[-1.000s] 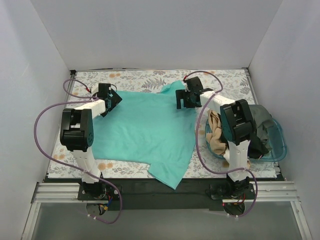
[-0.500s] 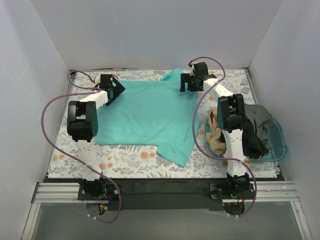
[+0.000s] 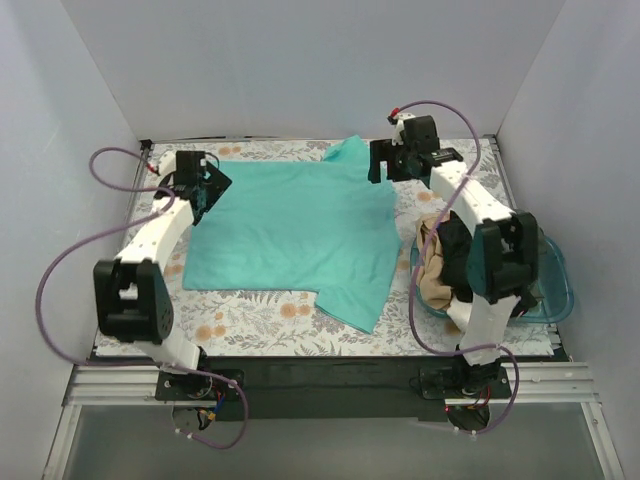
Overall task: Fold and stack the t-shirts
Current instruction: Flatten the tshirt out
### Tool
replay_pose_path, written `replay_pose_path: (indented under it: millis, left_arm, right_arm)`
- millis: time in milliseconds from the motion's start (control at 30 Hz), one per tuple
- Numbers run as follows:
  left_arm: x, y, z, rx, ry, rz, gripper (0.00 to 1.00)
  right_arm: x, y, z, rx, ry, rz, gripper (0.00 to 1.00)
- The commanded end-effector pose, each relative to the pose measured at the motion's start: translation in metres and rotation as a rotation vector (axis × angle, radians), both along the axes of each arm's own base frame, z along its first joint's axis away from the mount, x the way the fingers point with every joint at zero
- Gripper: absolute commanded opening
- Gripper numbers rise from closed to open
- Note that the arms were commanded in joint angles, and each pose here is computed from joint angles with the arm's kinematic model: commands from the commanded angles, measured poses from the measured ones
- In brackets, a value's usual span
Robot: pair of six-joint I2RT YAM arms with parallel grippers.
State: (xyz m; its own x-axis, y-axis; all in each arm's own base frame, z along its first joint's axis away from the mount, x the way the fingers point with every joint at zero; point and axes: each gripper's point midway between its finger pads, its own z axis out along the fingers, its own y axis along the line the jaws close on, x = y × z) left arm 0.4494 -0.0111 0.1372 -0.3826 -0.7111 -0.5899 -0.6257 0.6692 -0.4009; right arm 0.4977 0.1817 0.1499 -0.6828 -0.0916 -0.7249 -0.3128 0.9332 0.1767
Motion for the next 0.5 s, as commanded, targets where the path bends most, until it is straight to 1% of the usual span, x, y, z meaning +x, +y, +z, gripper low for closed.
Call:
replay_pose_path:
  millis: [0, 33, 67, 100, 133, 167, 200, 300, 333, 400, 467]
  left_arm:
    - [-0.076, 0.028, 0.012, 0.025, 0.017, 0.192, 0.97]
    - [-0.09, 0.03, 0.008, 0.022, 0.031, 0.216, 0.97]
    - [-0.105, 0.034, 0.02, 0.019, -0.004, 0.24, 0.97]
    - [-0.128, 0.039, -0.003, 0.034, 0.049, 0.267, 0.97]
    - [-0.14, 0.038, -0.007, 0.009, 0.048, 0.296, 0.97]
    - [-0.151, 0.037, -0.007, -0.014, 0.02, 0.305, 0.97]
    - [-0.162, 0.033, -0.025, -0.04, 0.032, 0.3, 0.97]
    - [-0.178, 0.033, -0.037, -0.077, 0.018, 0.33, 0.97]
    - [-0.185, 0.035, -0.048, -0.074, 0.038, 0.345, 0.97]
    - [-0.191, 0.038, -0.056, -0.068, 0.052, 0.377, 0.97]
    - [-0.198, 0.047, -0.065, -0.037, 0.067, 0.433, 0.97]
  right_arm:
    - [-0.048, 0.003, 0.044, 0.054, -0.082, -0.025, 0.98]
    - [-0.071, 0.005, 0.019, 0.053, -0.047, -0.012, 0.98]
    - [-0.087, 0.007, 0.013, 0.067, -0.034, 0.0, 0.98]
    - [-0.104, 0.009, 0.03, 0.098, -0.073, 0.005, 0.98]
    - [-0.121, 0.018, 0.028, 0.103, -0.073, 0.03, 0.98]
    - [-0.141, 0.011, 0.001, 0.076, -0.035, 0.012, 0.98]
    - [-0.16, 0.021, 0.013, 0.112, -0.064, 0.03, 0.98]
    - [-0.201, 0.032, 0.0, 0.152, -0.06, 0.079, 0.98]
    - [-0.208, 0.033, -0.003, 0.16, -0.054, 0.089, 0.98]
    - [-0.225, 0.032, -0.012, 0.167, -0.037, 0.101, 0.98]
    - [-0.233, 0.03, -0.013, 0.182, -0.036, 0.095, 0.98]
